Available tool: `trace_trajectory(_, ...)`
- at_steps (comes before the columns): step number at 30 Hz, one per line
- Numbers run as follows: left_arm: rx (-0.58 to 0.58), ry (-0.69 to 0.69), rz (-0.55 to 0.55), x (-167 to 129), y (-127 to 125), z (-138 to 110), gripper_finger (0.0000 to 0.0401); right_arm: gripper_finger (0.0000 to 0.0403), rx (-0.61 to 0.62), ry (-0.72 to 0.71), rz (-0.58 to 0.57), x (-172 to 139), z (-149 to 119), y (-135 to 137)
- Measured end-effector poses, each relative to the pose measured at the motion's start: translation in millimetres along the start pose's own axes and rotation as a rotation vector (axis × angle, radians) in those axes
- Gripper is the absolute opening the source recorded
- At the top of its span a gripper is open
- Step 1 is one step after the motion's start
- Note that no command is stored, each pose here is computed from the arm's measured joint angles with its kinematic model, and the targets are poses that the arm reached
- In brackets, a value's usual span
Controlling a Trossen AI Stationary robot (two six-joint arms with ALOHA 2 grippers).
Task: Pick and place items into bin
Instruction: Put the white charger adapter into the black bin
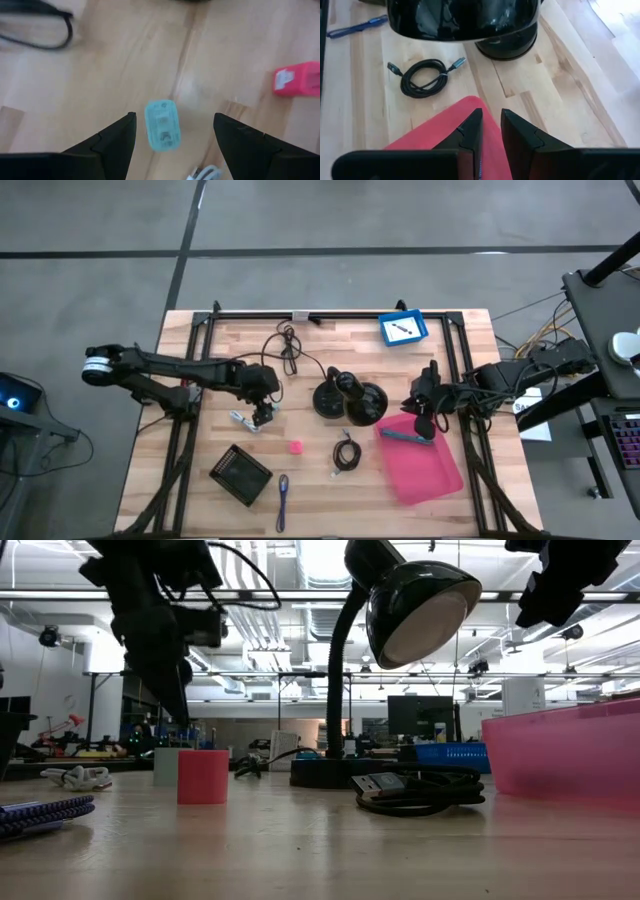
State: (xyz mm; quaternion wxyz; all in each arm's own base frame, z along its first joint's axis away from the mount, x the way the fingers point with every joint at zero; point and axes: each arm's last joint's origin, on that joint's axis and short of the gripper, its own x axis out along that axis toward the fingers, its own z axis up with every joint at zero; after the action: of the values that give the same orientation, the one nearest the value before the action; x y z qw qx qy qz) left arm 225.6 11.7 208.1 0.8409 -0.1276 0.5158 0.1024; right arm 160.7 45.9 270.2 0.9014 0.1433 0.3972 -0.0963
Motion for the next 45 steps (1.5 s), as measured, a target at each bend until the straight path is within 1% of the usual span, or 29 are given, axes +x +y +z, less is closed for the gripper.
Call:
trace_trajectory(6, -0.001, 0.132, 0.011, 26, 0, -3, 0.0249, 0.0059, 0.008, 0.002, -0.001, 1, -1, 0)
trace_trajectory(8, -0.026, 0.161, 0.023, 33, 0, -4, 0.0249, 0.0059, 0.011, 0.002, -0.002, 1, -1, 0)
trace_trajectory(11, -0.051, 0.185, 0.035, 42, 0, -4, 0.0249, 0.0059, 0.022, 0.002, -0.001, 1, -1, 0)
trace_trajectory(16, -0.053, 0.229, 0.049, 52, 0, -6, 0.0249, 0.0059, 0.035, 0.001, -0.001, 1, -1, 0)
trace_trajectory(21, -0.078, 0.223, 0.050, 52, 0, -4, 0.0249, 0.0059, 0.037, 0.001, -0.001, 1, -1, 0)
trace_trajectory(27, -0.077, 0.184, 0.043, 50, -2, 1, 0.0249, 0.0059, 0.037, 0.001, -0.001, 1, -1, 0)
trace_trajectory(45, -0.074, 0.174, 0.078, 51, -1, 4, 0.0245, 0.0059, 0.037, 0.001, -0.001, 1, -1, 0)
